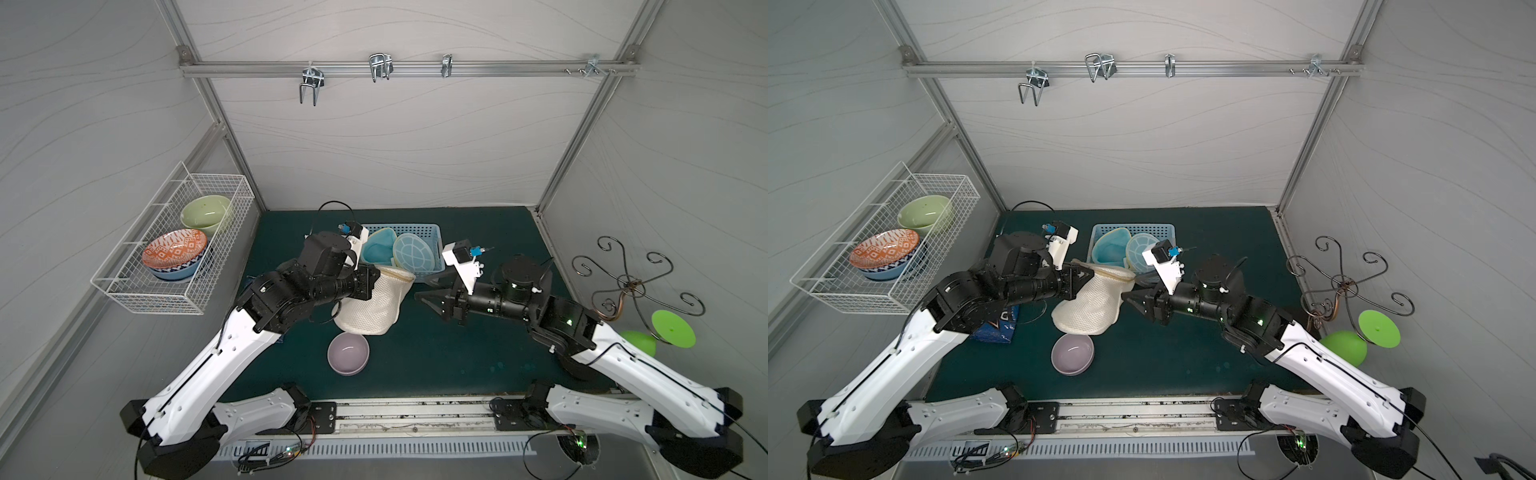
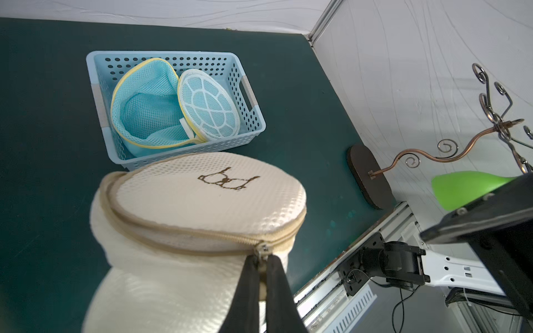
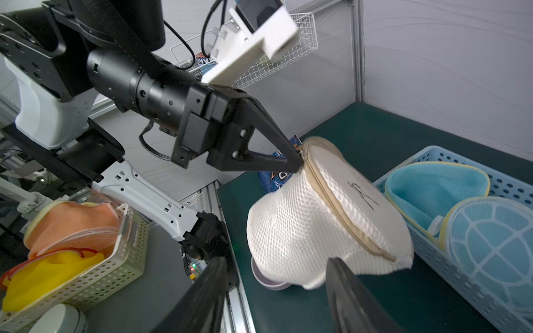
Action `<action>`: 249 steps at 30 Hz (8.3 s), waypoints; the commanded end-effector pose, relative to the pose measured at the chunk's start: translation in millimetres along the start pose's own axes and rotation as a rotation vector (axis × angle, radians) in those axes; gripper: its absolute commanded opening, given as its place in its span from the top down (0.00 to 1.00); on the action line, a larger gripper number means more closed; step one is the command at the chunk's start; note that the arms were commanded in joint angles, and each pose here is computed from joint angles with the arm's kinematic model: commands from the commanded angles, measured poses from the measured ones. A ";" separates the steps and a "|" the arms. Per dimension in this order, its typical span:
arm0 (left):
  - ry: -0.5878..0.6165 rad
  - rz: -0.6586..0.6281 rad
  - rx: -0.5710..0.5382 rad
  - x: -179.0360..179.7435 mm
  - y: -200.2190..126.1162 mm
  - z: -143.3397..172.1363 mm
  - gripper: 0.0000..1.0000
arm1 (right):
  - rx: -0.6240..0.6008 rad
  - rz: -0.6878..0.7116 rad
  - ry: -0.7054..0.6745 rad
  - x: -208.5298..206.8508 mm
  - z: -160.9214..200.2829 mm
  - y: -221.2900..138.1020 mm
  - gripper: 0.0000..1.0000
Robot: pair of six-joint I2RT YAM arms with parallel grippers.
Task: Turn the laundry bag inside out
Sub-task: Zip the zipper on the laundry bag, then place the laundry bag at the center of the board.
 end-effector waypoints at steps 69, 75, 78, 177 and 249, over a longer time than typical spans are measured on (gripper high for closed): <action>-0.084 -0.091 -0.155 40.9 -14.6 -27.3 1.00 | -0.115 -0.058 -0.213 -2.4 3.8 -10.1 1.00; -0.127 -0.051 -0.161 52.9 -13.8 -29.2 1.00 | -0.149 0.013 -0.113 -24.4 26.1 -31.8 1.00; -0.125 0.068 -0.166 32.6 -27.3 -36.4 1.00 | -0.061 -0.003 -0.064 -29.2 41.2 -21.9 0.94; 0.005 0.116 -0.045 5.0 -29.6 -8.8 1.00 | 0.108 0.024 -0.368 -7.6 -0.7 56.1 0.31; -0.083 -0.001 -0.132 47.5 -32.7 -15.1 0.68 | 0.470 0.859 -0.225 -117.5 107.3 -26.1 1.00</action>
Point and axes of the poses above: each gripper's point midway between its finger pads, its own y axis out along the fingers, its own x axis along the line the jaws close on, z = x × y, the point moved 5 cm from there along -y, back along the fingers, and after that the axes turned 4 degrees about -y, right-handed, at the moved point
